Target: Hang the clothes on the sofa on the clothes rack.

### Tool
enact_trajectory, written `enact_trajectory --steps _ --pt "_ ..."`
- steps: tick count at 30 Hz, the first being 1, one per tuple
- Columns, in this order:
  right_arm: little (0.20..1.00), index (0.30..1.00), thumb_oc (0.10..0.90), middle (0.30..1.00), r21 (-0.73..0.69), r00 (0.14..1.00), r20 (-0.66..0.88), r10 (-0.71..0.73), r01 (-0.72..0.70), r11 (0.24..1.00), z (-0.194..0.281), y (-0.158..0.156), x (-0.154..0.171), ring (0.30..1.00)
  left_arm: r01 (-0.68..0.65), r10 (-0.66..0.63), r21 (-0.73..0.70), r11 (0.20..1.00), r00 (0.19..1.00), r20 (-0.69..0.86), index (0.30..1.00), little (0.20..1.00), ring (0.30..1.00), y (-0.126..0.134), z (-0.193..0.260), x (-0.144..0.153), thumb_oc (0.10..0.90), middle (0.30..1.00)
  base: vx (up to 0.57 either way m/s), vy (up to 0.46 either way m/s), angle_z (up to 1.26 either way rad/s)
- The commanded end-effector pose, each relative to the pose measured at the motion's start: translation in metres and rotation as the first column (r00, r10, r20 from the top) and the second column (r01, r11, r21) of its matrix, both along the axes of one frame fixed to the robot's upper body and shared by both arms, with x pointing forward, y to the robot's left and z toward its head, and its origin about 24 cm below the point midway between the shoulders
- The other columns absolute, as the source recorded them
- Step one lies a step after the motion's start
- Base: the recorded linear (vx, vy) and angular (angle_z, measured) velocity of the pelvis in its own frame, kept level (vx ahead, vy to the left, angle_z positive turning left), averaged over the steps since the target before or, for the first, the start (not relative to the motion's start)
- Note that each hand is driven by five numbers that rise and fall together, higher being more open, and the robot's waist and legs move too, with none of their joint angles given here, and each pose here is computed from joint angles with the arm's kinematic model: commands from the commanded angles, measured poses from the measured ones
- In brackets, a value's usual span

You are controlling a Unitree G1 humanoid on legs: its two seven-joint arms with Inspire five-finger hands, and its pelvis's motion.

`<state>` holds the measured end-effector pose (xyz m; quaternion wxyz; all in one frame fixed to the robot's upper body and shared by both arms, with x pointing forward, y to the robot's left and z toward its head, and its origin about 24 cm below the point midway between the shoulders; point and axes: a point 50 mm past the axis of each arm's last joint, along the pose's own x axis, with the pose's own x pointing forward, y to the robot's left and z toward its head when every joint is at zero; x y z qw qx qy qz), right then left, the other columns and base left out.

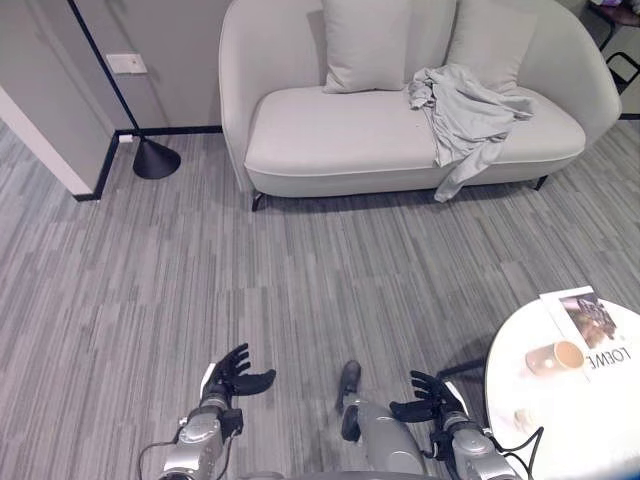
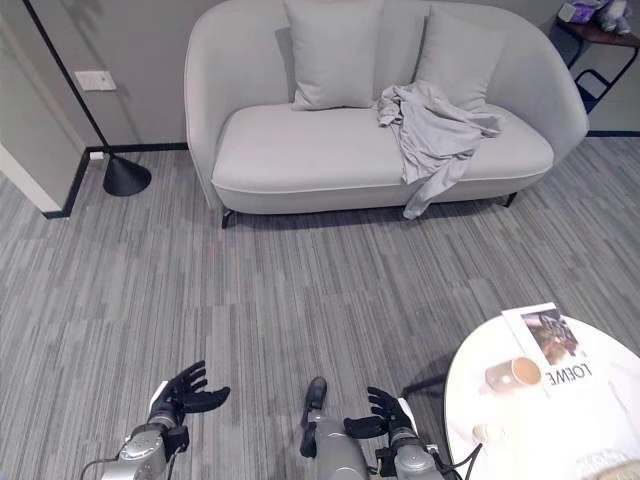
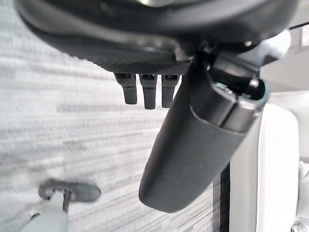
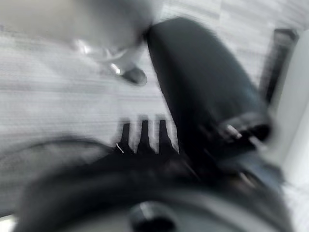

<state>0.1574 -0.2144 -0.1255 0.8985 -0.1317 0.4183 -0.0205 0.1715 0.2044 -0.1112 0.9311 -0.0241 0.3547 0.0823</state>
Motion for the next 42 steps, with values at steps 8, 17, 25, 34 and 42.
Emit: enact_trajectory --steps 8,17,25,34,42 --pt "0.9 0.9 0.8 0.9 -0.086 0.975 0.215 0.056 -0.038 0.996 0.038 -0.018 0.042 0.9 0.047 -0.042 -0.018 0.999 0.977 0.21 0.9 0.9 0.9 -0.004 0.032 0.034 0.8 0.9 0.34 -0.23 -0.28" --pt "0.9 0.9 0.8 0.9 -0.11 0.931 0.321 0.174 -0.145 0.983 0.058 0.002 0.072 0.9 0.084 -0.077 -0.021 0.996 0.973 0.218 0.9 0.9 0.9 -0.011 0.032 0.028 0.8 0.9 0.48 0.068 -0.41" --pt "0.9 0.9 0.8 0.9 -0.087 0.944 0.283 0.168 -0.149 0.985 0.048 0.01 0.06 0.9 0.098 -0.101 0.023 0.995 0.972 0.214 0.9 0.9 0.9 -0.004 0.035 0.032 0.8 0.9 0.34 0.13 -0.32" --pt "0.9 0.9 0.8 0.9 -0.078 0.955 0.267 0.125 -0.107 0.991 0.046 0.003 0.057 0.9 0.094 -0.113 0.081 0.992 0.952 0.284 0.9 0.9 0.9 0.007 0.051 0.044 0.8 0.9 0.26 -0.286 0.39" --pt "0.9 0.9 0.8 0.9 -0.103 0.957 0.252 0.146 -0.124 0.987 0.045 -0.005 0.051 0.9 0.08 -0.087 0.036 0.996 0.95 0.301 0.9 0.9 0.9 0.004 0.051 0.043 0.8 0.9 0.22 -0.525 0.16"
